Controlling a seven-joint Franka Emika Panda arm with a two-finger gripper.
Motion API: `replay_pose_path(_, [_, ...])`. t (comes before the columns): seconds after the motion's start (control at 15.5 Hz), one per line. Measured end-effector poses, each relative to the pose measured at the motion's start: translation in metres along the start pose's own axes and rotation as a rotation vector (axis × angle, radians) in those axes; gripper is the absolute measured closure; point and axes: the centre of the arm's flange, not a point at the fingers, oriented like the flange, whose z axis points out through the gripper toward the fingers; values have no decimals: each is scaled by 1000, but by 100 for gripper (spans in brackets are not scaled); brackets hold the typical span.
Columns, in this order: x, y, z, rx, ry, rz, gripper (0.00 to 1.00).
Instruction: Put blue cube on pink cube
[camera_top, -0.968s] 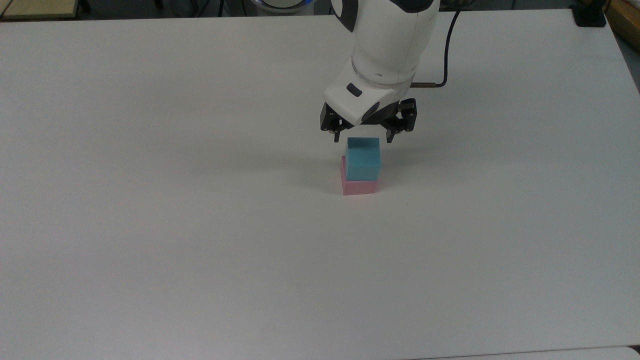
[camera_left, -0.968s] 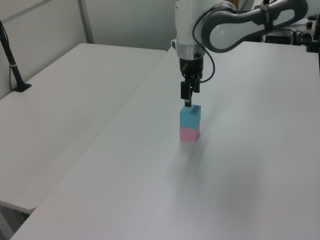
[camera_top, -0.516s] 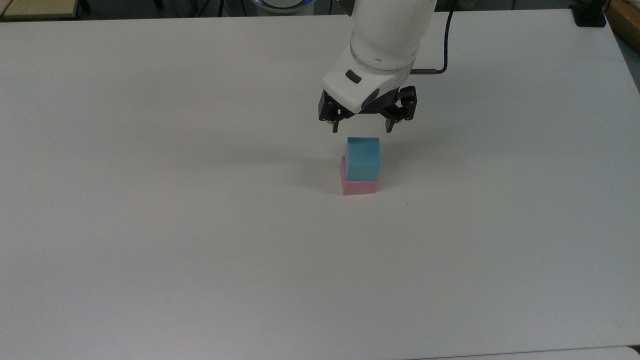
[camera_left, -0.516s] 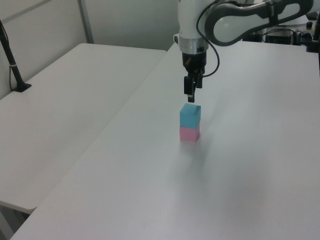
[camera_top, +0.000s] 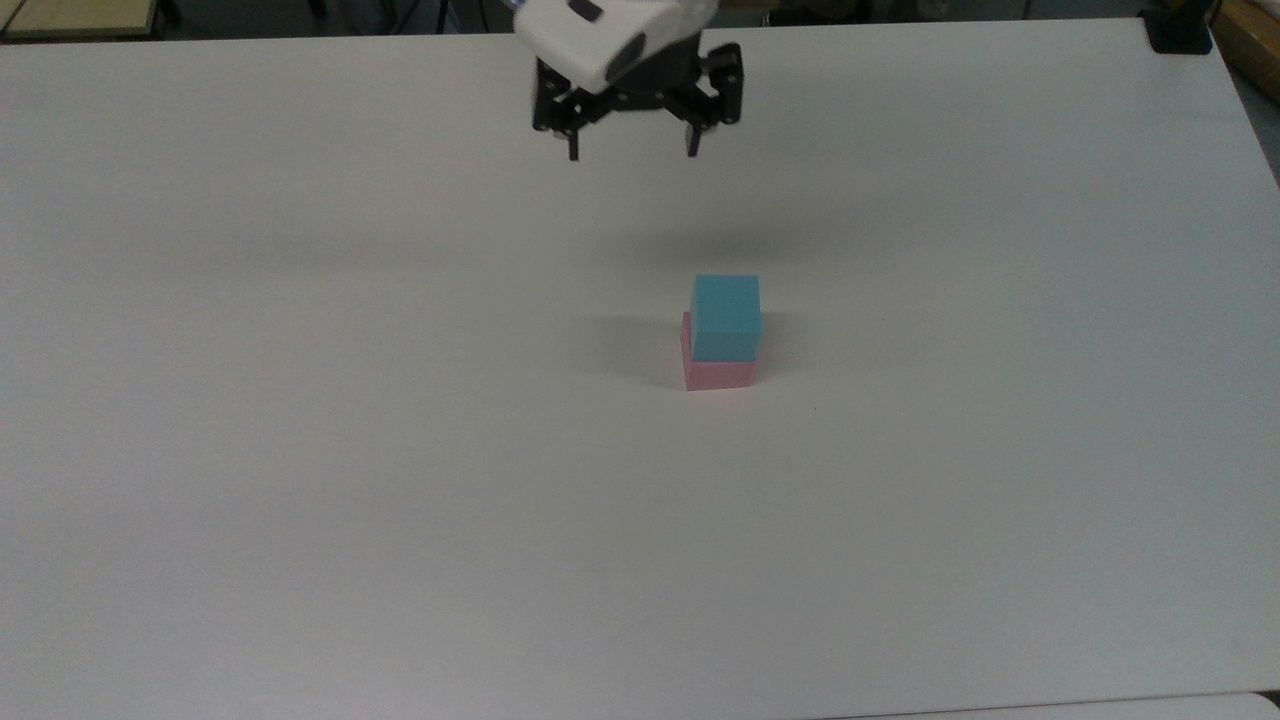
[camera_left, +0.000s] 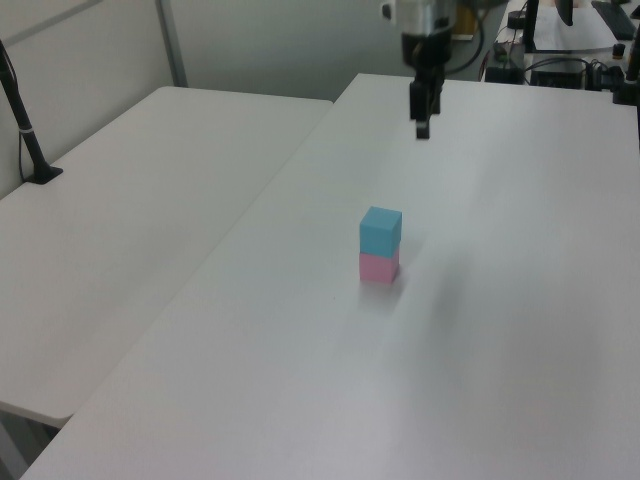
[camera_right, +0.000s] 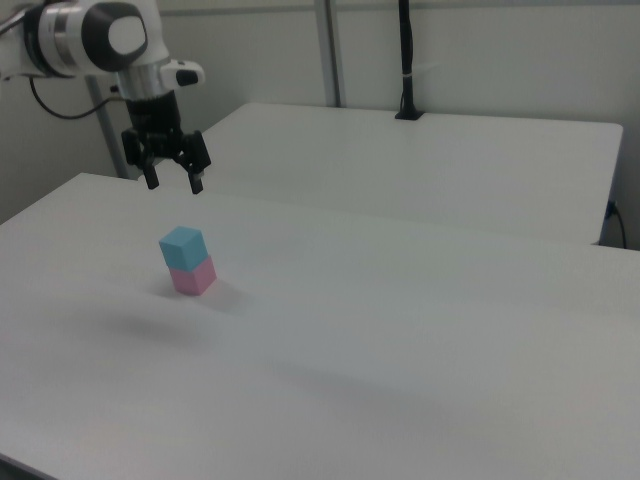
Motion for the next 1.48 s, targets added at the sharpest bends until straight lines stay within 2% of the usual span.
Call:
replay_pose_path(0.32, [-47,69,-45,-6,31,54,0])
replay_pose_path(0.71, [-95,114,-73,-8,42,65,0])
replay_pose_path(1.48, [-100,114,-72,0,18,64,0])
